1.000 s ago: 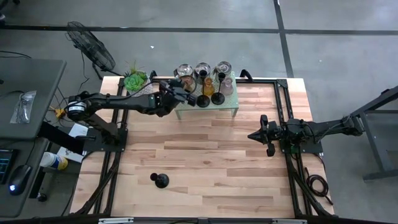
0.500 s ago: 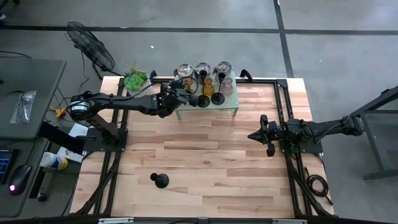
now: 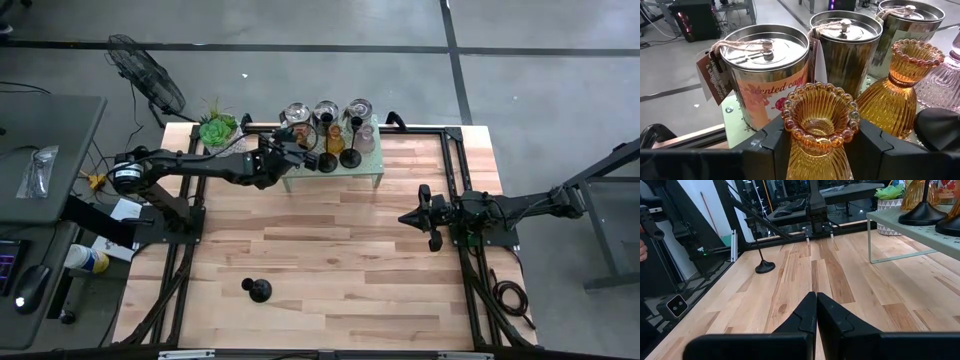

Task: Pick & Place candle stick holders
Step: Put the orange glass candle holder on the shelf

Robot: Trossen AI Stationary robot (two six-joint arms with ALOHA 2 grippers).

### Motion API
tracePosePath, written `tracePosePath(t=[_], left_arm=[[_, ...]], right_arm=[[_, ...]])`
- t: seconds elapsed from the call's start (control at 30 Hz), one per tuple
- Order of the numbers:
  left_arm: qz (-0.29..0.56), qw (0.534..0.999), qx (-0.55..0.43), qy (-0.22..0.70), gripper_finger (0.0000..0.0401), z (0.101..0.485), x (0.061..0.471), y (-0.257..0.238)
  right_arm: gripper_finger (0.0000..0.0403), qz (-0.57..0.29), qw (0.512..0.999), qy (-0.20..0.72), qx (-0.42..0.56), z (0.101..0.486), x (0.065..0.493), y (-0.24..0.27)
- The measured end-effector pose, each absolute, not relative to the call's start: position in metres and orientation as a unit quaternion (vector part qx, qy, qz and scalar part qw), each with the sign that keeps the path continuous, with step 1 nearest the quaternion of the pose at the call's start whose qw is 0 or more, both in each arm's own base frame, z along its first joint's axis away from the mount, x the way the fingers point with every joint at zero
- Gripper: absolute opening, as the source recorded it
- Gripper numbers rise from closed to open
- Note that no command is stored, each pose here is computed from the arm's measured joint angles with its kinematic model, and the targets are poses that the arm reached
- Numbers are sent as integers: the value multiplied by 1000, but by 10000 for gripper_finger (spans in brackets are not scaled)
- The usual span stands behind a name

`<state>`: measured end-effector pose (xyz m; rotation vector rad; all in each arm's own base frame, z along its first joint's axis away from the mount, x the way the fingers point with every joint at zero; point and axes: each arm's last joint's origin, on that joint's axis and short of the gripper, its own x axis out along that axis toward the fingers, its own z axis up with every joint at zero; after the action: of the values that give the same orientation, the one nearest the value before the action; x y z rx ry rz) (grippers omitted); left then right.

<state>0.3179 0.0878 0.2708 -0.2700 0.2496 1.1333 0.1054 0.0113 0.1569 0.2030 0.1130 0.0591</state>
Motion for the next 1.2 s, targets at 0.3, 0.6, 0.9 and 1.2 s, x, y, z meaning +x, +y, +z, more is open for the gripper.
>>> tracePosePath(t=[0.3, 0.6, 0.9, 1.2], left_arm=[[535, 827, -126, 118, 147, 270, 318, 88], [538, 825, -122, 122, 147, 268, 319, 88], [537, 827, -111, 128, 147, 268, 319, 88], [546, 822, -106, 123, 180, 267, 320, 89]], right_arm=[[3, 30, 993, 57, 101, 157, 105, 11], [3, 30, 993, 56, 101, 157, 105, 11], [3, 30, 993, 57, 101, 157, 105, 11], [3, 30, 993, 56, 101, 157, 105, 11]])
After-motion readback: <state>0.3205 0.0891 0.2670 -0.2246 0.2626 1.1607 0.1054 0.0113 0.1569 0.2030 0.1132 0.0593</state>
